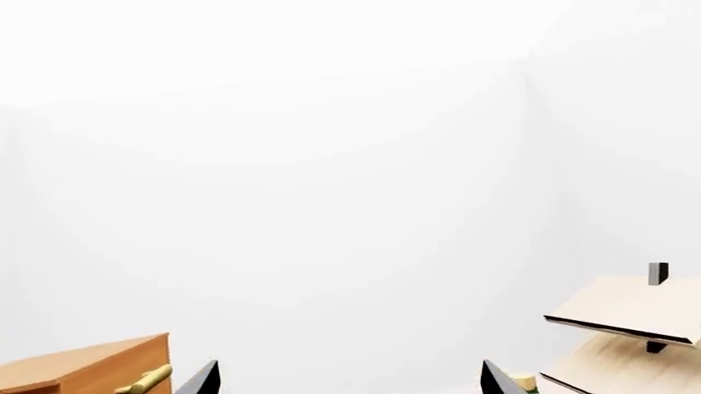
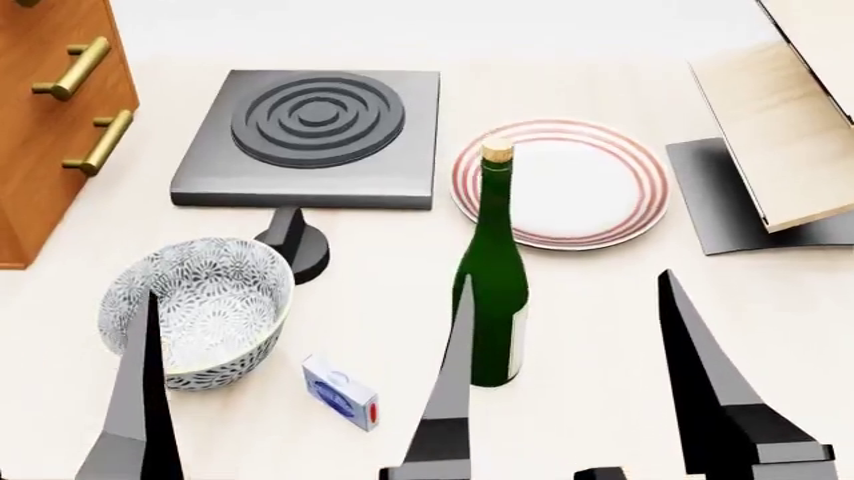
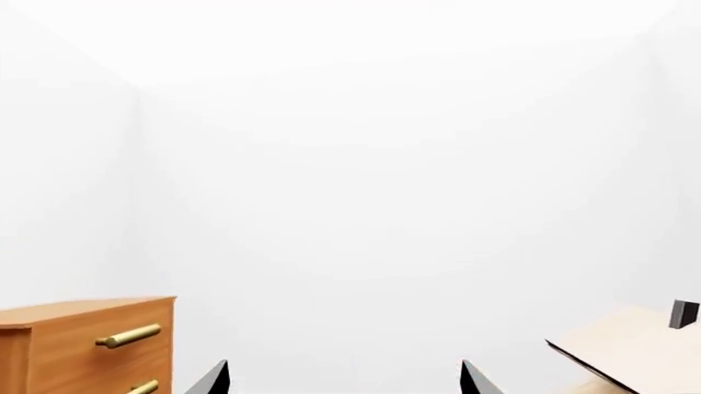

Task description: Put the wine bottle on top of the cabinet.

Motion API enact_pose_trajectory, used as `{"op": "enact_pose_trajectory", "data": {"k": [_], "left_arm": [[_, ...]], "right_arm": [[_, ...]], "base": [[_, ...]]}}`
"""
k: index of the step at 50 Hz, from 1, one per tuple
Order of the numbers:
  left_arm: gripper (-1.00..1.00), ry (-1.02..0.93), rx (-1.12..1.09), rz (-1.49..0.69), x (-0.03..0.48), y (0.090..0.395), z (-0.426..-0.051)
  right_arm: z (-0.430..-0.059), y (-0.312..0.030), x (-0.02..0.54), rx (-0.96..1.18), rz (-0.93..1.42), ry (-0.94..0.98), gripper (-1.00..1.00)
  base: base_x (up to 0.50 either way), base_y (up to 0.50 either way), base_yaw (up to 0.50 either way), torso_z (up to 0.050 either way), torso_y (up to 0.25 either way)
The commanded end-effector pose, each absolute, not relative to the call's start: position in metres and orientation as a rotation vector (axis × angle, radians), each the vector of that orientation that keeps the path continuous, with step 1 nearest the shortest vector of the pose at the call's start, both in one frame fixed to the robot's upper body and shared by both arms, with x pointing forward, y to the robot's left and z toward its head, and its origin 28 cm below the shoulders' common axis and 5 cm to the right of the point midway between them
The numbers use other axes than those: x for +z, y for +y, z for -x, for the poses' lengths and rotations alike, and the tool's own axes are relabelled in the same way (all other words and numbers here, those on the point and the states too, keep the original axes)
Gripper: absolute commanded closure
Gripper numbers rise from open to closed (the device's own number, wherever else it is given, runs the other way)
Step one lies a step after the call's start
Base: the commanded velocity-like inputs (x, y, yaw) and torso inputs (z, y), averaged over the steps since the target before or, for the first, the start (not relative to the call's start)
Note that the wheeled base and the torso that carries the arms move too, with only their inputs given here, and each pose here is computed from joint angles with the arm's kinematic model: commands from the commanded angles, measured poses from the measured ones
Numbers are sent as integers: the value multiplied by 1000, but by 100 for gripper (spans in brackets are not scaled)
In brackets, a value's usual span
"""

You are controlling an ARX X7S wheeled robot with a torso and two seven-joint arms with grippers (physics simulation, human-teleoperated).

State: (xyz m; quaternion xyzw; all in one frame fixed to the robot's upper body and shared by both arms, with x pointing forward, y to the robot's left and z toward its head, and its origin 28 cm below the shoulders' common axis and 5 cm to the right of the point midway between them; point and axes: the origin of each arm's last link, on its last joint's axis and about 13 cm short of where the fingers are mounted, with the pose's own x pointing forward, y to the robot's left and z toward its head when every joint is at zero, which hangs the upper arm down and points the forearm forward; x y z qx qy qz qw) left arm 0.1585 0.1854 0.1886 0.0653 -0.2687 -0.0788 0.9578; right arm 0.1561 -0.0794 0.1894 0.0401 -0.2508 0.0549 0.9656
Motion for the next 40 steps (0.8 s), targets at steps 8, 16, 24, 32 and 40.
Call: {"op": "enact_pose_trajectory", "data": {"k": [8,16,24,32,40], "left_arm": [[-100,-559,-169,-132,190,184,-158],[-100,-563,-170,-132,190,183,-158],[-100,-563,-170,-132,191,183,-158],[-100,-564,-167,-139,191,183,-158],[-100,-565,-167,-139,191,183,-158]], "right_arm": [[-155,-79,190,121,-89,-509,-100],[-156,-79,190,119,-88,-507,-100],[-156,-80,189,117,-90,-504,-100],[-157,-79,188,110,-74,-502,-100],[-157,-80,189,105,-88,-502,-100]], "base": [[500,0,0,0,0],[500,0,0,0,0],[500,0,0,0,0],[293,0,0,0,2],[0,0,0,0,0]]}}
